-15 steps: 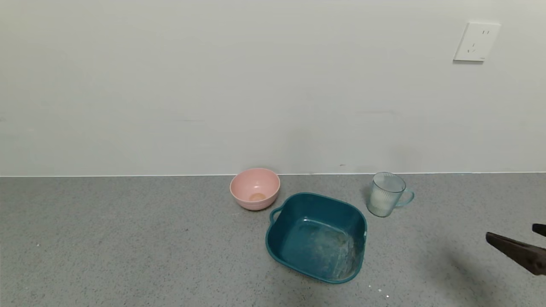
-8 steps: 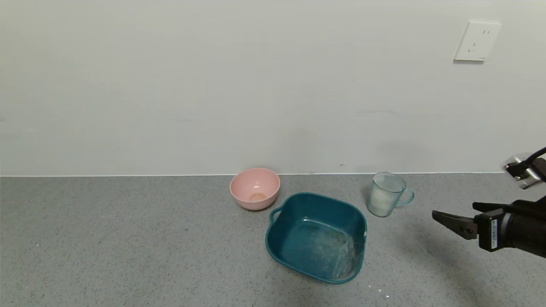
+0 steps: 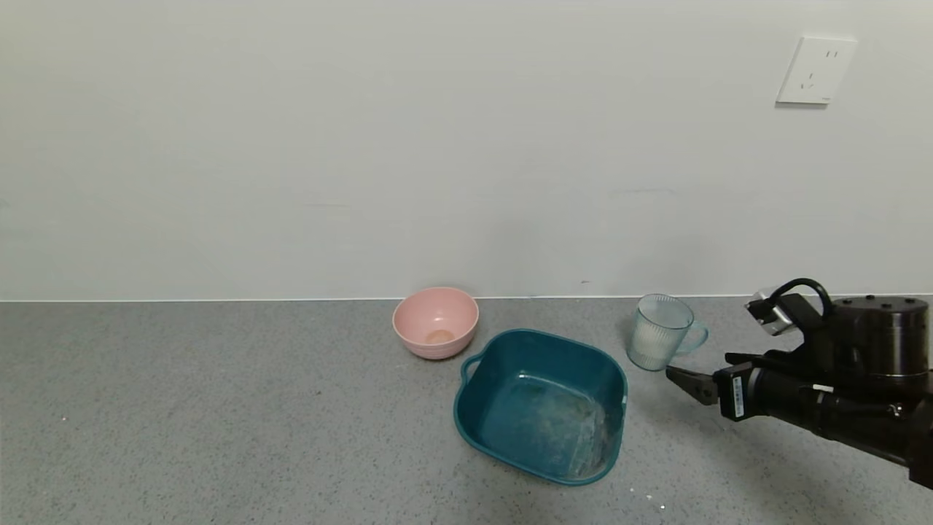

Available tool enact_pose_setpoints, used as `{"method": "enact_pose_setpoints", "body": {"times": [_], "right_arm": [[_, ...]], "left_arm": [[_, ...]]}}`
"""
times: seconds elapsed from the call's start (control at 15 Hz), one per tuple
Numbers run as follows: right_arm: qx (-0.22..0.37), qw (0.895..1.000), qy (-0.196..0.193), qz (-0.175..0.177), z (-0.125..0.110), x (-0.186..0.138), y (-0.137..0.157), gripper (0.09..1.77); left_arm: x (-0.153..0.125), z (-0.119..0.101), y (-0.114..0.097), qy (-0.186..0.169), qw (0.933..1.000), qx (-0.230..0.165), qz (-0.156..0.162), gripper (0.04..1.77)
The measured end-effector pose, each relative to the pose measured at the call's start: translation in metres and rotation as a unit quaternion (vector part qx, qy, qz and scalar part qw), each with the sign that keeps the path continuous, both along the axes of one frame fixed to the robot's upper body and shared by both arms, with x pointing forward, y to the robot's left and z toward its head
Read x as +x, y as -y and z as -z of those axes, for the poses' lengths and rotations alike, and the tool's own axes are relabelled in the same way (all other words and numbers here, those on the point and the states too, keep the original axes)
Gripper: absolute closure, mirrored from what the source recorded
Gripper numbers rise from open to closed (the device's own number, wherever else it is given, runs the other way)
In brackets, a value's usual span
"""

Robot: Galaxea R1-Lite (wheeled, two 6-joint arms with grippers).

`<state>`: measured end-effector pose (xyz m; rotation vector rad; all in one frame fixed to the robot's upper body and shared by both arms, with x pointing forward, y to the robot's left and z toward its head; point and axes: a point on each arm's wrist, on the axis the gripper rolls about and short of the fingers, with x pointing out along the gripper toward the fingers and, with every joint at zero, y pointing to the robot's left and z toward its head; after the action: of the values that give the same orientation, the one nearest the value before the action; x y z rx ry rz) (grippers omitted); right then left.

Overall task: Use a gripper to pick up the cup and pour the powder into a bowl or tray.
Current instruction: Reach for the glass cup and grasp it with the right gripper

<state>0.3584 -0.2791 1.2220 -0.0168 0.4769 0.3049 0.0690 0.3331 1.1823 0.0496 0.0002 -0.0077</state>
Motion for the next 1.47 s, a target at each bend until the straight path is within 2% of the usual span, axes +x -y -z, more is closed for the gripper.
{"method": "enact_pose_setpoints", "body": {"times": [0.4,1.0,1.47], "right_arm": [[-0.008,1.0,-0.009,0.012,0.029,0.025,-0.006,0.15],[-0.007,0.999,-0.006,0.044,0.042,0.068,0.006,0.15],[-0.004,0.999,0.001,0.043,0.049,0.088,0.003,0.15]], "left_arm": [[0.0,0.0,0.0,0.0,1.0,0.0,0.0,0.09],[0.0,0.0,0.0,0.0,1.0,0.0,0.0,0.09],[0.0,0.0,0.0,0.0,1.0,0.0,0.0,0.09]]}}
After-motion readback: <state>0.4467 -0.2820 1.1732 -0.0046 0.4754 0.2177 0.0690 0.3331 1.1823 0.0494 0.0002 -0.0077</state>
